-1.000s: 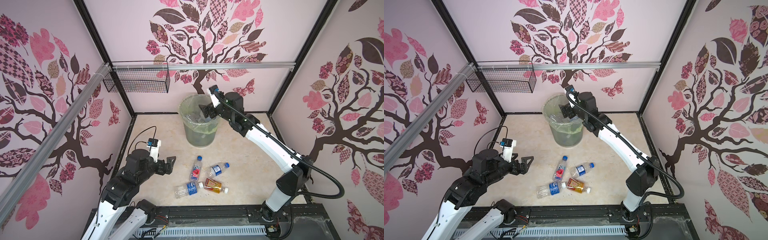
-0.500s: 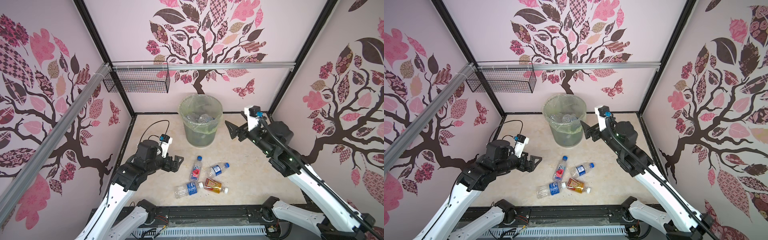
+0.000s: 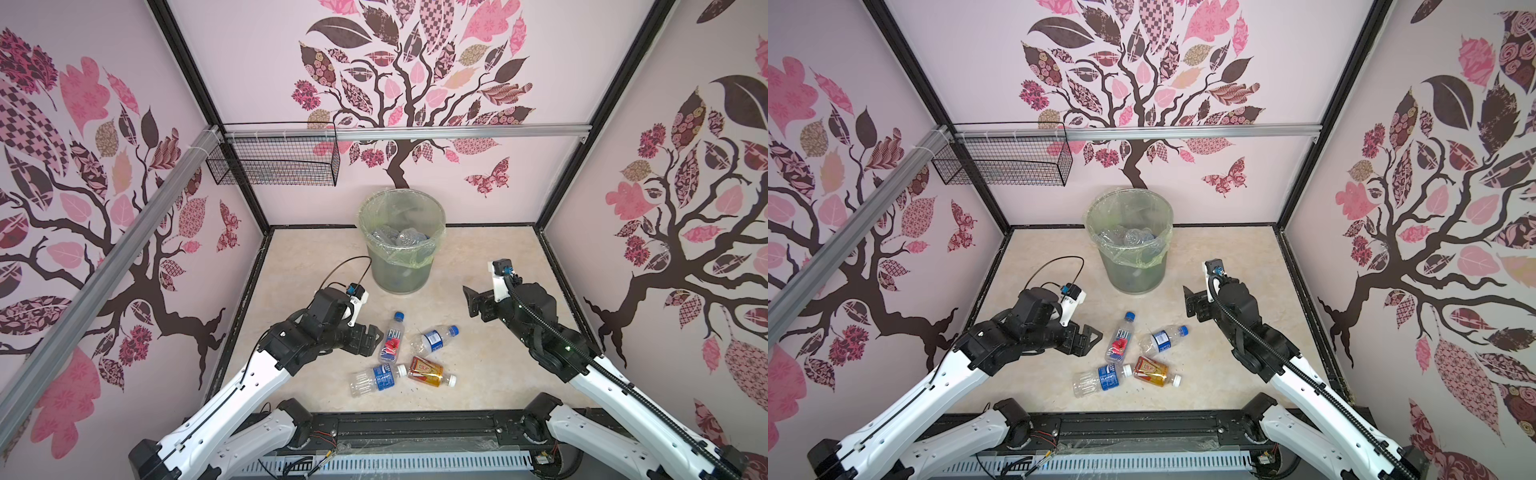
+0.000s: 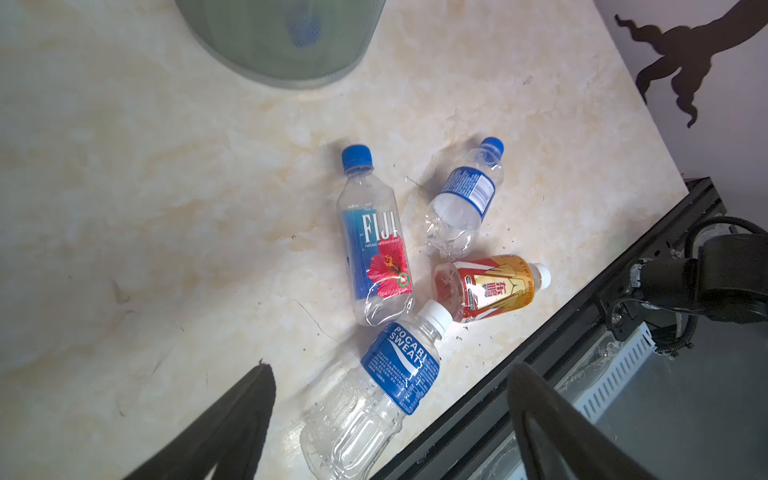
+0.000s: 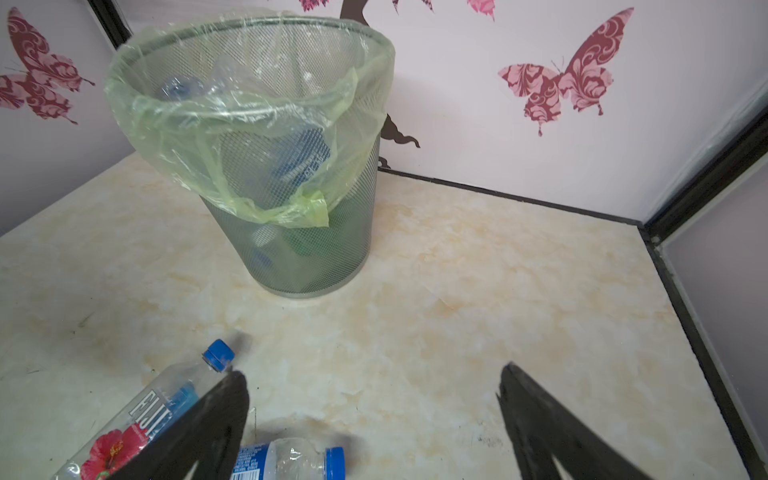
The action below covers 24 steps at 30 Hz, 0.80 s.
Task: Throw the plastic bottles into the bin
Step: 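Draw the right gripper back while the left gripper reaches for the Pocari Sweat bottle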
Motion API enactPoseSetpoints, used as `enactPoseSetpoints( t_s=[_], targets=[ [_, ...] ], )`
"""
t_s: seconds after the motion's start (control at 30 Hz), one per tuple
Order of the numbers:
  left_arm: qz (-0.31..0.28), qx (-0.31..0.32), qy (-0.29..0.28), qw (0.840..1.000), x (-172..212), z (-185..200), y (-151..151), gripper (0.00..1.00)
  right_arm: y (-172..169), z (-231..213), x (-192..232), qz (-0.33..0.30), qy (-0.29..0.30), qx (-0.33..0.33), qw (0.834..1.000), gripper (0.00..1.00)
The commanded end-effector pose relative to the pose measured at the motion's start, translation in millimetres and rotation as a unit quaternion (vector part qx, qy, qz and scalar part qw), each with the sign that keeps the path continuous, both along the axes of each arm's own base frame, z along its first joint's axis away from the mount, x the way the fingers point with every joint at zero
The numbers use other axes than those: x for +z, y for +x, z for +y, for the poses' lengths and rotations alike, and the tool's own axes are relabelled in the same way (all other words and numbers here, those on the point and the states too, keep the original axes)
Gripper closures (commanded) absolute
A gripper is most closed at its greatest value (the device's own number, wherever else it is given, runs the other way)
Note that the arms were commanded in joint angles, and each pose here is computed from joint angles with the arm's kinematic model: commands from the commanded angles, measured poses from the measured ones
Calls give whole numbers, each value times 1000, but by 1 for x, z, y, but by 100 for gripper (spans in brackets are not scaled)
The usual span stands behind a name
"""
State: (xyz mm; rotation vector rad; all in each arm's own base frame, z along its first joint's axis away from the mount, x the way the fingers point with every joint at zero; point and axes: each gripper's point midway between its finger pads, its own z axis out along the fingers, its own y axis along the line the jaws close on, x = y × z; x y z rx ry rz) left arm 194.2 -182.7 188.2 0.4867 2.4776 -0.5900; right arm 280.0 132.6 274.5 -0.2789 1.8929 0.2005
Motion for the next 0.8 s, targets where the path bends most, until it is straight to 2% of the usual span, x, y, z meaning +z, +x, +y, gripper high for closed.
enactPoseSetpoints(
  t_s=[0.0, 0.13, 0.23, 0.5, 0.77],
  targets=[
    [14, 34, -10, 999, -25, -4, 1, 10, 0, -13, 9, -8, 13, -35, 999, 3],
    [28, 34, 58, 997, -58, 2, -16, 8, 0, -18, 6, -3, 14, -49, 999, 3],
    [23, 21, 81, 996, -72, -5, -29, 7, 0, -17, 2, 2, 17, -50, 999, 3],
    [8, -32, 112, 993, -95, -19, -51, 3, 2, -13, -6, 21, 10, -41, 999, 1],
    [17, -70, 106, 992, -114, -36, -57, 3, 0, -12, -10, 27, 9, -35, 999, 1]
  ],
)
